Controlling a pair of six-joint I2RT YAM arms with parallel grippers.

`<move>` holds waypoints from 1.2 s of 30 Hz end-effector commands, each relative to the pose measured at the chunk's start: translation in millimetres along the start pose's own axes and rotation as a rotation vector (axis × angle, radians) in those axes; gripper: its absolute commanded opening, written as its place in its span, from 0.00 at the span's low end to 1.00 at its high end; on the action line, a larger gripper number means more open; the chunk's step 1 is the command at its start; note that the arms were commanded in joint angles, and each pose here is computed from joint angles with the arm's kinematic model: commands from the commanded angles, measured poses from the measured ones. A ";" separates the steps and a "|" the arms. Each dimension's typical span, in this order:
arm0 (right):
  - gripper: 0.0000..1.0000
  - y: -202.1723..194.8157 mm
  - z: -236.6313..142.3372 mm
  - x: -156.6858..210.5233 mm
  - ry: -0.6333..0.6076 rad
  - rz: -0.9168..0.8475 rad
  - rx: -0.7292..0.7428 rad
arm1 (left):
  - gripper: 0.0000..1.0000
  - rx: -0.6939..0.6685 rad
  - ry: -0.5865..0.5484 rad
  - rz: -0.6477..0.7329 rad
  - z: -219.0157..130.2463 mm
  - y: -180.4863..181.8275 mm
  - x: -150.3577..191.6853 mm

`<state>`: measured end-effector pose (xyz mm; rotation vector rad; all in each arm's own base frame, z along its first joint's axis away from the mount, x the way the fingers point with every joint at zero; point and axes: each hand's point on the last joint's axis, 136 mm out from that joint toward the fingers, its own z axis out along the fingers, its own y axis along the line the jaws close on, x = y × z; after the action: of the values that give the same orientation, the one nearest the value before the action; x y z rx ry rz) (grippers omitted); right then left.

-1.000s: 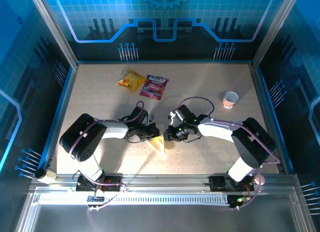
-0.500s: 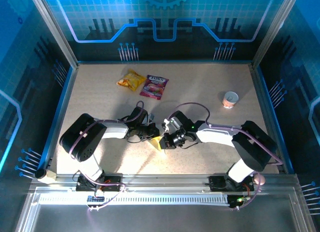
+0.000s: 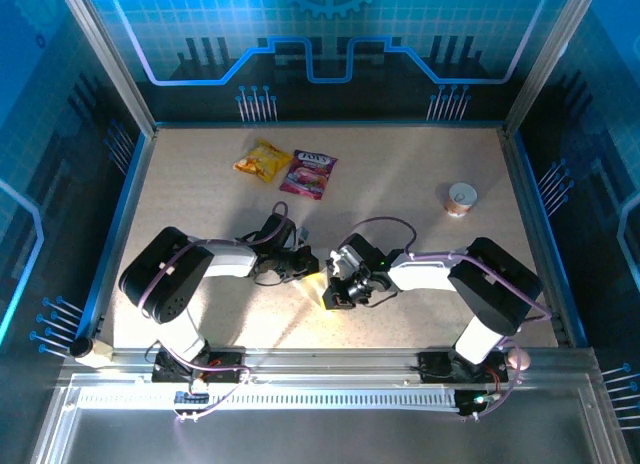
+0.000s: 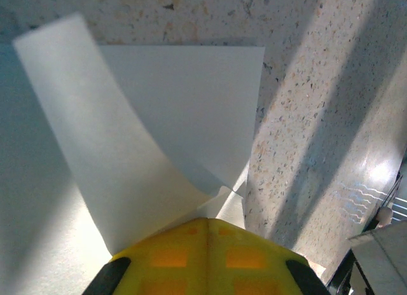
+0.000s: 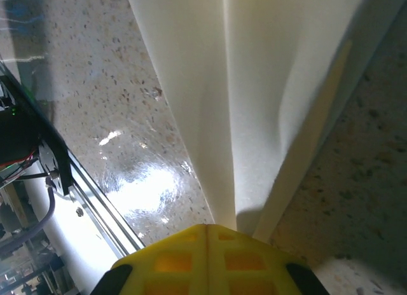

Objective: Fold a paper plane with a square sheet of paper (fold left side to right side)

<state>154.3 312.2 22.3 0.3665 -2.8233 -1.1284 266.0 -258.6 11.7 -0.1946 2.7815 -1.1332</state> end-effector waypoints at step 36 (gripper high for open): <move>0.03 4.5 -4.6 16.4 0.017 0.003 0.007 | 0.00 -0.141 0.062 -0.037 5.6 36.1 20.9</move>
<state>147.4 310.5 19.5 0.3474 -2.8206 -1.1419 265.8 -259.1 11.8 -0.1941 2.7857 -1.1280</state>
